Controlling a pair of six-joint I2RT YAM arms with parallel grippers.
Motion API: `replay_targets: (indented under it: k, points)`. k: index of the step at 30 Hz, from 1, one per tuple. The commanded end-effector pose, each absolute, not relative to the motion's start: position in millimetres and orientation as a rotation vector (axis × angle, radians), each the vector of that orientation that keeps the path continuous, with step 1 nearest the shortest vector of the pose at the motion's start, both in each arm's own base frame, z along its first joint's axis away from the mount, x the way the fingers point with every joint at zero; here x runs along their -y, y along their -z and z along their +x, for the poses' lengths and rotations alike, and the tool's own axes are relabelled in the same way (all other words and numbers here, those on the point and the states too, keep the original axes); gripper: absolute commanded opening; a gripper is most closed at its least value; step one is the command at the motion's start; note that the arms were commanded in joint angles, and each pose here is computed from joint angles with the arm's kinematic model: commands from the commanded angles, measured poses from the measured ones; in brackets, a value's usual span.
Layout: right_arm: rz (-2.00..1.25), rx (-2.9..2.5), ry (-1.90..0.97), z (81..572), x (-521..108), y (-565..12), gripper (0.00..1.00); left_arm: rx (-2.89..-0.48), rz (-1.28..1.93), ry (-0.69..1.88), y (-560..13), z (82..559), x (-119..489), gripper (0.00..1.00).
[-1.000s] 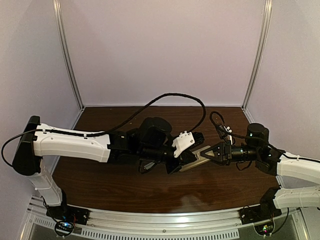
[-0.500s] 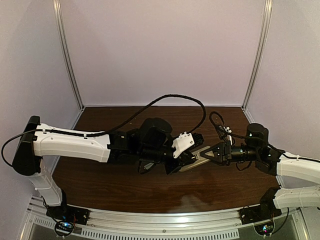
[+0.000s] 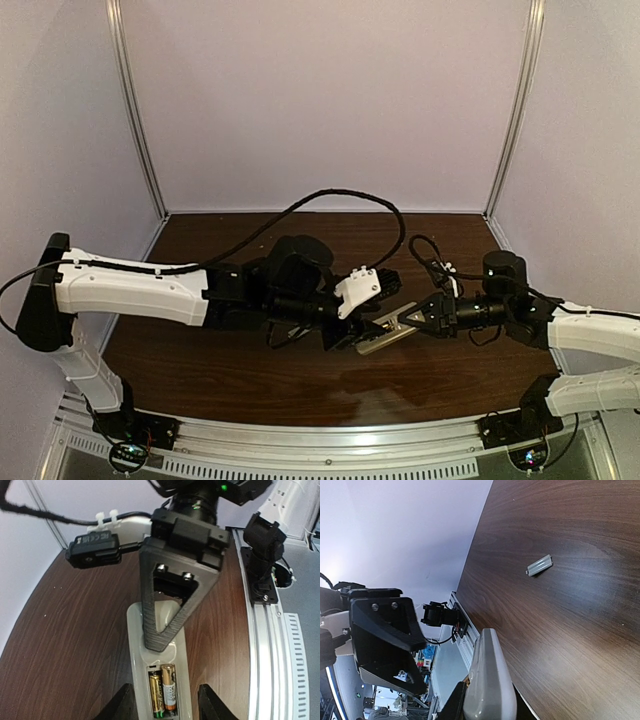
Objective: Load the batteries into the remote control
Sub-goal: Place the battery in the battery compartment, then pick up the battery from the battery compartment.
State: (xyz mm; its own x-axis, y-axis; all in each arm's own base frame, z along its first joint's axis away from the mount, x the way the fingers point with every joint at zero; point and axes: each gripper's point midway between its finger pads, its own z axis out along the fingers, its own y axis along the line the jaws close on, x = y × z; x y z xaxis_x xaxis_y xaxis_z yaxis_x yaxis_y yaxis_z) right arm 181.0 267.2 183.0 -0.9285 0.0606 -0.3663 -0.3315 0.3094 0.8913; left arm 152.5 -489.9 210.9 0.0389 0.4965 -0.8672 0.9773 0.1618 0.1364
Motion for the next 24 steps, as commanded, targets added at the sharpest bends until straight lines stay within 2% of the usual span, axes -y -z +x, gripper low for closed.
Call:
replay_targets:
  k: [1,5,10,15,24]
  points:
    - [-0.313,-2.301,-1.643,174.8,-270.5,-175.5,0.0,-1.354,1.548,0.755,-242.2,127.8,470.5,0.45]
    - [-0.372,-2.347,-1.64,166.1,-270.6,-168.5,0.0,-1.15,1.752,0.743,-227.6,100.2,453.0,0.44]
    - [-0.459,-2.378,-1.694,153.9,-276.6,-168.1,0.0,-1.016,1.907,0.694,-210.0,82.2,441.8,0.41]
    - [-0.527,-2.394,-1.737,145.0,-287.6,-170.7,0.0,-0.963,1.994,0.566,-195.4,77.3,448.5,0.34]
    - [-0.603,-2.413,-1.765,131.2,-304.7,-170.1,0.0,-0.952,2.007,0.52,-189.4,80.4,463.7,0.25]
